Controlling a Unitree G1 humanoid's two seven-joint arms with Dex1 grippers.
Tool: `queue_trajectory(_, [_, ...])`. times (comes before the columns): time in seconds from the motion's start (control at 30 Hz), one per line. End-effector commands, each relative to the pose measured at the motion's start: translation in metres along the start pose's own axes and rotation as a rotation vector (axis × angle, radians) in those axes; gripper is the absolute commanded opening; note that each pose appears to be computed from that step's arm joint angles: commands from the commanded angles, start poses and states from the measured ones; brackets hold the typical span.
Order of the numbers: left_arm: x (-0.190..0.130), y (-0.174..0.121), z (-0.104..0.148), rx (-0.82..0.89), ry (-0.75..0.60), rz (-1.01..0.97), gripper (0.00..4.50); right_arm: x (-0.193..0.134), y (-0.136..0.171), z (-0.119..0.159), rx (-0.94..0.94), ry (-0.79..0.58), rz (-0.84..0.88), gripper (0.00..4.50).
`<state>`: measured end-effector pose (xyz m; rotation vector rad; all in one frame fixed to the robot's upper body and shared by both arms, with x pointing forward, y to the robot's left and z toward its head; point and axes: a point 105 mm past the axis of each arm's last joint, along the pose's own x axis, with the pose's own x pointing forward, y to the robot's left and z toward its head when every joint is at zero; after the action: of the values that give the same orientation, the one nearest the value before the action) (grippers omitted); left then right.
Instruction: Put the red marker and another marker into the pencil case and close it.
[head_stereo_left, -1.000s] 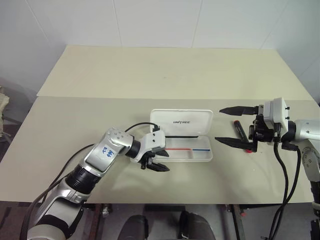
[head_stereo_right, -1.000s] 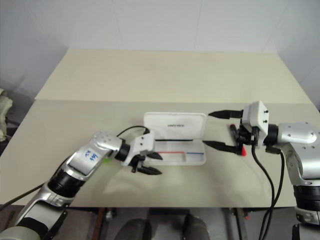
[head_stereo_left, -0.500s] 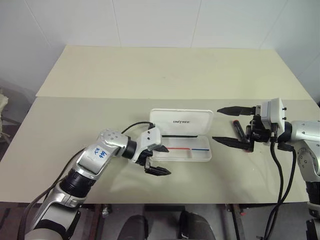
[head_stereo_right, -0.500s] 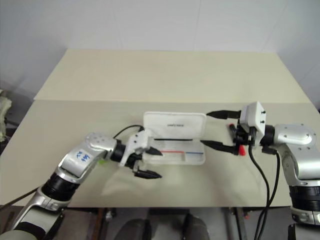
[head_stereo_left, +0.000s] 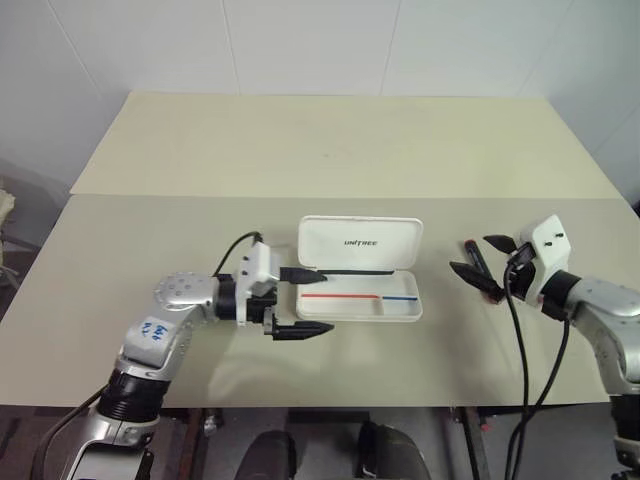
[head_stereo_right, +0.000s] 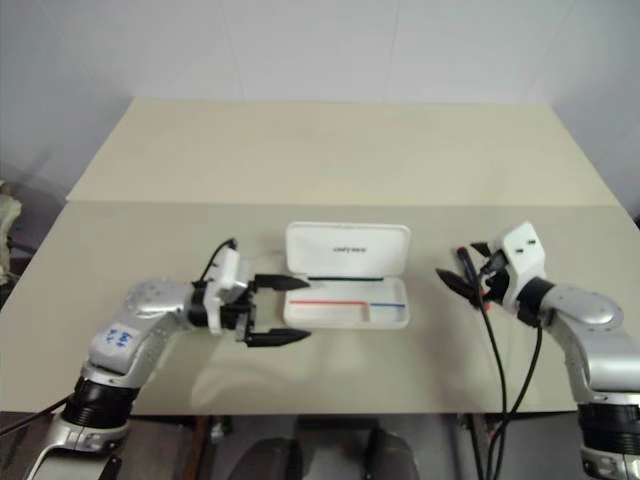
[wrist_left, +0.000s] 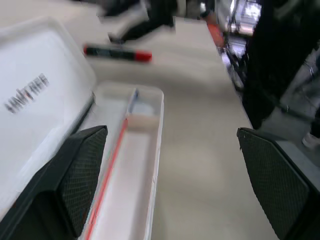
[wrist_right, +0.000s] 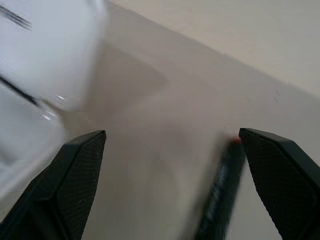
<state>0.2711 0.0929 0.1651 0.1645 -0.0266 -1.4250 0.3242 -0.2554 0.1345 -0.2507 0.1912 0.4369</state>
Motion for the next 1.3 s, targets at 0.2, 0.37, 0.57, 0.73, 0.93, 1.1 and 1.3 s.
queue_trajectory(0.2, [-0.04, 0.0, 0.051, 0.05, -0.084, 0.109, 4.45, 0.011, -0.014, -0.031, 0.06, 0.069, -0.132, 4.5])
queue_trajectory(0.37, [-0.052, 0.0, 0.069, 0.094, -0.07, 0.15, 4.45, 0.021, -0.036, -0.052, 0.084, 0.12, -0.231, 4.5])
queue_trajectory(0.57, [-0.058, -0.009, 0.066, 0.086, -0.027, 0.142, 4.5, 0.03, -0.041, -0.063, 0.108, 0.147, -0.225, 3.56])
queue_trajectory(0.73, [-0.058, -0.009, 0.061, 0.084, -0.015, 0.155, 4.5, 0.034, -0.042, -0.059, 0.103, 0.141, -0.213, 1.74])
queue_trajectory(0.93, [-0.056, -0.009, 0.058, 0.082, -0.009, 0.149, 4.5, 0.035, -0.04, -0.057, 0.1, 0.138, -0.203, 0.6])
queue_trajectory(1.1, [-0.055, -0.005, 0.054, 0.079, -0.01, 0.149, 4.5, 0.036, -0.035, -0.036, 0.084, 0.072, -0.157, 0.6])
queue_trajectory(1.3, [-0.06, 0.001, 0.042, 0.071, -0.011, 0.187, 4.5, 0.029, -0.031, 0.025, -0.035, -0.134, -0.032, 0.6])
